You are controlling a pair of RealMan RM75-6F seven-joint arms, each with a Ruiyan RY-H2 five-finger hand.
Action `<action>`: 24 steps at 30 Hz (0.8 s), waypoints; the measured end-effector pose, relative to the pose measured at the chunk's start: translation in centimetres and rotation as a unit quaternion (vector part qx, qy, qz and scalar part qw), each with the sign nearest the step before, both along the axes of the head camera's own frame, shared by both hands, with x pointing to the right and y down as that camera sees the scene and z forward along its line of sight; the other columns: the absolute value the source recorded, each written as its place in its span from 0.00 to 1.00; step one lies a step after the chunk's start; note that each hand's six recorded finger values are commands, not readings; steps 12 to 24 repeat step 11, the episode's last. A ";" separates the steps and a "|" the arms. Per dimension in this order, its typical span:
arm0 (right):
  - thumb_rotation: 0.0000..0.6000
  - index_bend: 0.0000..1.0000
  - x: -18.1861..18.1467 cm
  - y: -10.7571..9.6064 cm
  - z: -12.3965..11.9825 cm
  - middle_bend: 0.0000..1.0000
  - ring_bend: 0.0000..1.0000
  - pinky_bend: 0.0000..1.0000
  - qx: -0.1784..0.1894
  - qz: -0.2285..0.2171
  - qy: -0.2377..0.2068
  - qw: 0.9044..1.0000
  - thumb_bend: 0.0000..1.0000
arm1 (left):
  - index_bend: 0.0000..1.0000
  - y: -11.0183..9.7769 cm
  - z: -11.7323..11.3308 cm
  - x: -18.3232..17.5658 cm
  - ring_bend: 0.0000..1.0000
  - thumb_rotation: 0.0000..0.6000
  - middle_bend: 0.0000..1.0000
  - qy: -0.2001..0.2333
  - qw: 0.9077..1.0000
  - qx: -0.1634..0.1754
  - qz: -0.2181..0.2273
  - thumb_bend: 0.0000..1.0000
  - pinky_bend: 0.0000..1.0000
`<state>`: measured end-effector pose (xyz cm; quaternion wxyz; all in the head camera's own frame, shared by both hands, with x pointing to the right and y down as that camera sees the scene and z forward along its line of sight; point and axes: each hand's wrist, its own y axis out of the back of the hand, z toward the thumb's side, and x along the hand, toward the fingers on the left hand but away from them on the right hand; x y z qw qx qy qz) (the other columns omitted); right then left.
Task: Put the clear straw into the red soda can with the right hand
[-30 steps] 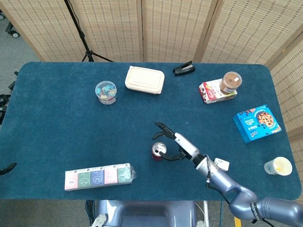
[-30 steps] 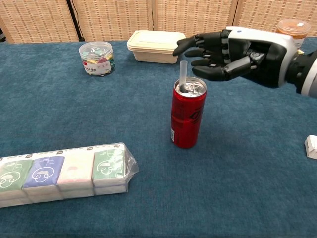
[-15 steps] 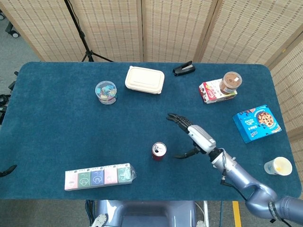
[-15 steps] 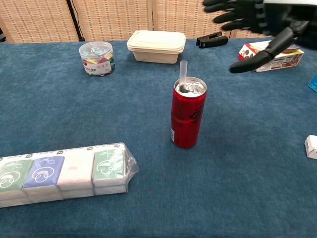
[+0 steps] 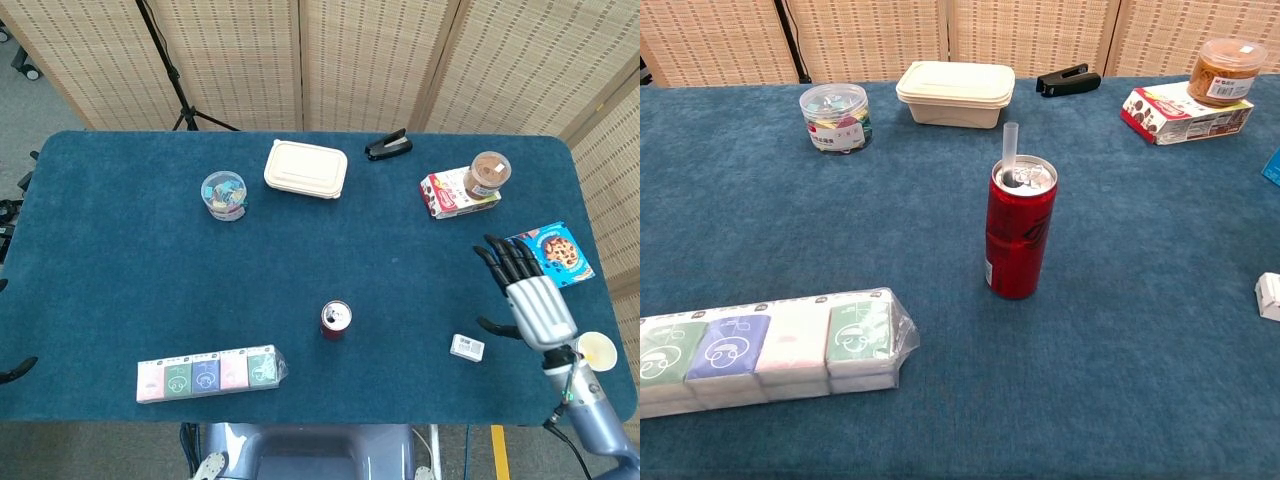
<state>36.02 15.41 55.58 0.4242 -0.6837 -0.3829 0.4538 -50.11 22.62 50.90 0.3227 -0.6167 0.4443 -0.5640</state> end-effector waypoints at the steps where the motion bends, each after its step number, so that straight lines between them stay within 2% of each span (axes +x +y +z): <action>1: 1.00 0.00 0.6 0.6 -0.2 0.00 0.00 0.00 0.007 0.007 0.008 1.000 0.00 | 0.00 0.1 0.1 0.0 0.00 1.00 0.00 0.000 1.000 -0.002 -0.001 0.00 0.00; 5: 1.00 0.00 2.7 3.5 -0.7 0.00 0.00 0.00 0.025 0.033 0.035 0.998 0.00 | 0.00 0.0 0.3 -0.3 0.00 1.00 0.00 0.000 1.000 0.001 -0.007 0.00 0.00; 9: 1.00 0.00 3.6 5.1 -0.4 0.00 0.00 0.00 0.025 0.048 0.047 0.997 0.00 | 0.00 0.0 0.4 -0.8 0.00 1.00 0.00 -0.004 1.000 0.004 -0.012 0.00 0.00; 24: 1.00 0.00 3.9 5.4 -0.3 0.00 0.00 0.00 0.023 0.051 0.052 0.997 0.00 | 0.00 0.0 0.4 -1.0 0.00 1.00 0.00 -0.003 1.000 0.005 -0.014 0.00 0.00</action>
